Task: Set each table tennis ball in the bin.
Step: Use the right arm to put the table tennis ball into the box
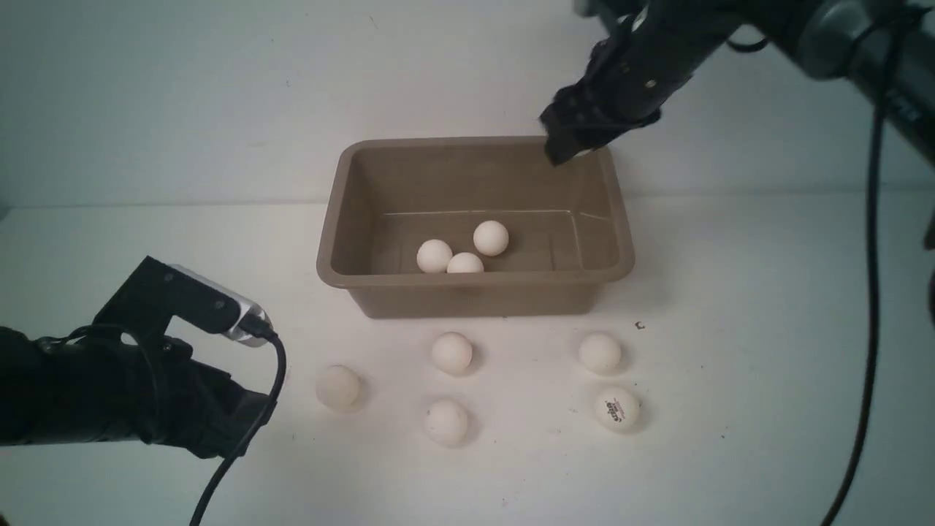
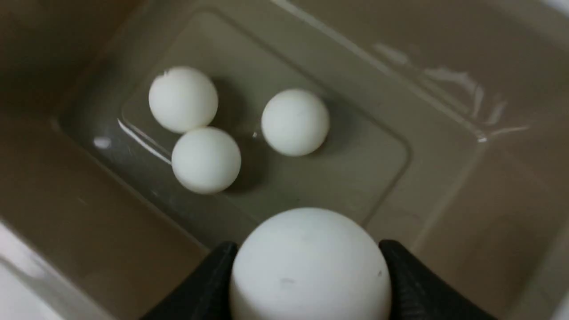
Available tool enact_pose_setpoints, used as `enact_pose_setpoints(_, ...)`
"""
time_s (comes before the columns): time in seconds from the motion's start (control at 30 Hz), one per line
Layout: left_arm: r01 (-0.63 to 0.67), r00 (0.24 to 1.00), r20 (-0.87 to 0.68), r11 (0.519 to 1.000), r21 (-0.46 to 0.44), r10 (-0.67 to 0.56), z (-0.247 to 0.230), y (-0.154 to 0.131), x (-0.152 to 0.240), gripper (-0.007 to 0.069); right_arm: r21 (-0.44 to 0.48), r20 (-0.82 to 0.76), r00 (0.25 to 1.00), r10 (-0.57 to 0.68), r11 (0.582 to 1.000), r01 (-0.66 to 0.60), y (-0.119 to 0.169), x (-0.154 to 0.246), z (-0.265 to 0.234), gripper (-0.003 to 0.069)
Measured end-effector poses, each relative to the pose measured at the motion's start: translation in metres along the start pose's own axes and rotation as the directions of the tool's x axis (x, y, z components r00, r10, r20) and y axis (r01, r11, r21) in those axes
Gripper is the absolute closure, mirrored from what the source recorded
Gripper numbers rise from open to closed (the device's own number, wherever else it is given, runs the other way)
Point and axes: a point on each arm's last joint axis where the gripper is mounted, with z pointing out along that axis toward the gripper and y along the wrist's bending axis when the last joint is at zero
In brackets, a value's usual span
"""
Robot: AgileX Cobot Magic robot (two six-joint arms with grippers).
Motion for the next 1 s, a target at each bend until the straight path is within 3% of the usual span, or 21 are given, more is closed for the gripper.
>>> enact_pose_setpoints(0.33, -0.004, 0.997, -0.079, 0.991, 0.131, 0.015, 0.040, -0.001, -0.015, 0.0175, 0.012, -0.013, 1.000, -0.017, 1.000, 0.018, 0.000, 0.002, 0.019, 0.0302)
enact_pose_setpoints(0.4, -0.027, 0.996, -0.080, 0.989, 0.145, 0.039, 0.046, -0.007, -0.019, 0.0175, 0.012, -0.012, 1.000, -0.017, 1.000, 0.017, 0.000, 0.002, 0.019, 0.0269)
enact_pose_setpoints(0.57, -0.068, 0.995, -0.068, 0.988, 0.140, 0.078, 0.057, -0.014, -0.029, 0.0175, 0.006, -0.005, 1.000, 0.003, 1.000, -0.003, 0.001, 0.001, 0.019, 0.0118)
enact_pose_setpoints(1.0, -0.107, 0.990, -0.075, 0.986, 0.126, 0.117, 0.067, -0.010, -0.029, 0.0143, 0.001, -0.013, 1.000, 0.011, 1.000, -0.011, 0.001, 0.002, 0.019, 0.0103)
